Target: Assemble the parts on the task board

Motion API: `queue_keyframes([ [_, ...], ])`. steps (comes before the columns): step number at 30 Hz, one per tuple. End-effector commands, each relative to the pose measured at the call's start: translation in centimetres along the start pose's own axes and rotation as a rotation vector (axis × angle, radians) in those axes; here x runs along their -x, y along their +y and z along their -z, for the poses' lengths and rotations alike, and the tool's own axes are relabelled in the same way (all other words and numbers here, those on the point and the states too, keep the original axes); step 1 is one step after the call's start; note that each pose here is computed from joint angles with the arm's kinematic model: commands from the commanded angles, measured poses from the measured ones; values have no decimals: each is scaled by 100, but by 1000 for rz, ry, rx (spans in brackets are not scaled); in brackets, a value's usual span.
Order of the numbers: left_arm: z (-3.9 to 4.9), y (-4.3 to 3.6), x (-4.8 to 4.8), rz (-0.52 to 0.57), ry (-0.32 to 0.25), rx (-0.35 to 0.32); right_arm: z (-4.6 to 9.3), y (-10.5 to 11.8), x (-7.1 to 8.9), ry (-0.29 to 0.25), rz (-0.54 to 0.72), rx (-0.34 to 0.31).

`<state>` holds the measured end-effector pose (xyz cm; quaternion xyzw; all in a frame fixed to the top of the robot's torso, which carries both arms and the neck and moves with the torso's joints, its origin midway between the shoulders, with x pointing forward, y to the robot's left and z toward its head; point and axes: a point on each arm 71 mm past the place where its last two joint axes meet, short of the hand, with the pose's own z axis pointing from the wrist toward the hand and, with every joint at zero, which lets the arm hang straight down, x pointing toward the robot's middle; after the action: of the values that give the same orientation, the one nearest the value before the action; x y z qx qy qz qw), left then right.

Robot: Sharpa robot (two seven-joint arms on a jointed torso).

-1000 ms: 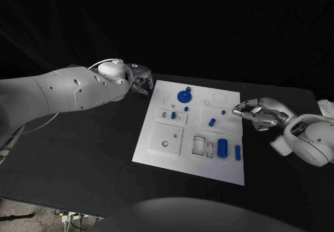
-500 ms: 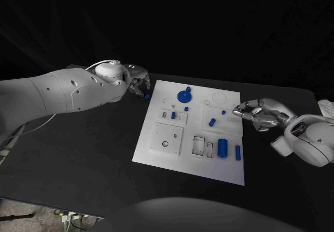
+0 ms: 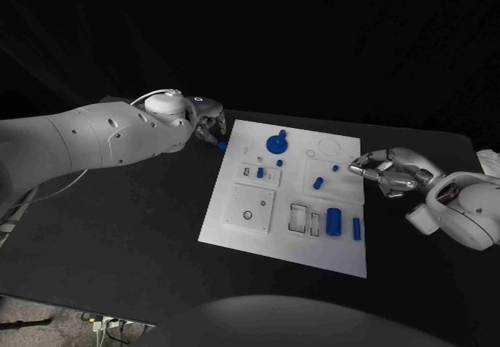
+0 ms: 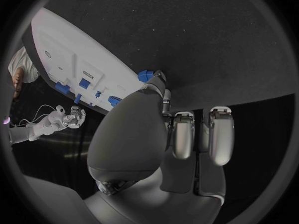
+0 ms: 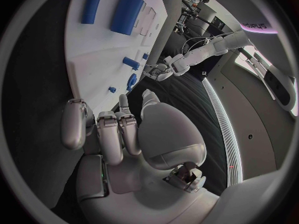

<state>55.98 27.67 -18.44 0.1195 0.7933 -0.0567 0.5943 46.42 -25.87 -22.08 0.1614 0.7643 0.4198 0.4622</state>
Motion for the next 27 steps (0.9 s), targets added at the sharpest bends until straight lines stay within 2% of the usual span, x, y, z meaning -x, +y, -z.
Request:
queue_keyframes([
  [1,1,-48,-25,20,7,-25,0,-3,-21,22,5,-2],
  [6,28,-56,-15,8,-21,-67,6,-11,-12,19,6,-4],
  [10,79,-63,-7,-41,-52,-107,13,-17,-5,17,6,-6],
  [17,183,-113,15,-216,-129,-173,17,-19,-3,17,6,-6],
  [21,227,-143,11,-272,-144,-191,15,-18,-4,17,6,-4],
  [27,271,-165,12,-283,-163,-206,14,-22,-3,17,6,-5],
])
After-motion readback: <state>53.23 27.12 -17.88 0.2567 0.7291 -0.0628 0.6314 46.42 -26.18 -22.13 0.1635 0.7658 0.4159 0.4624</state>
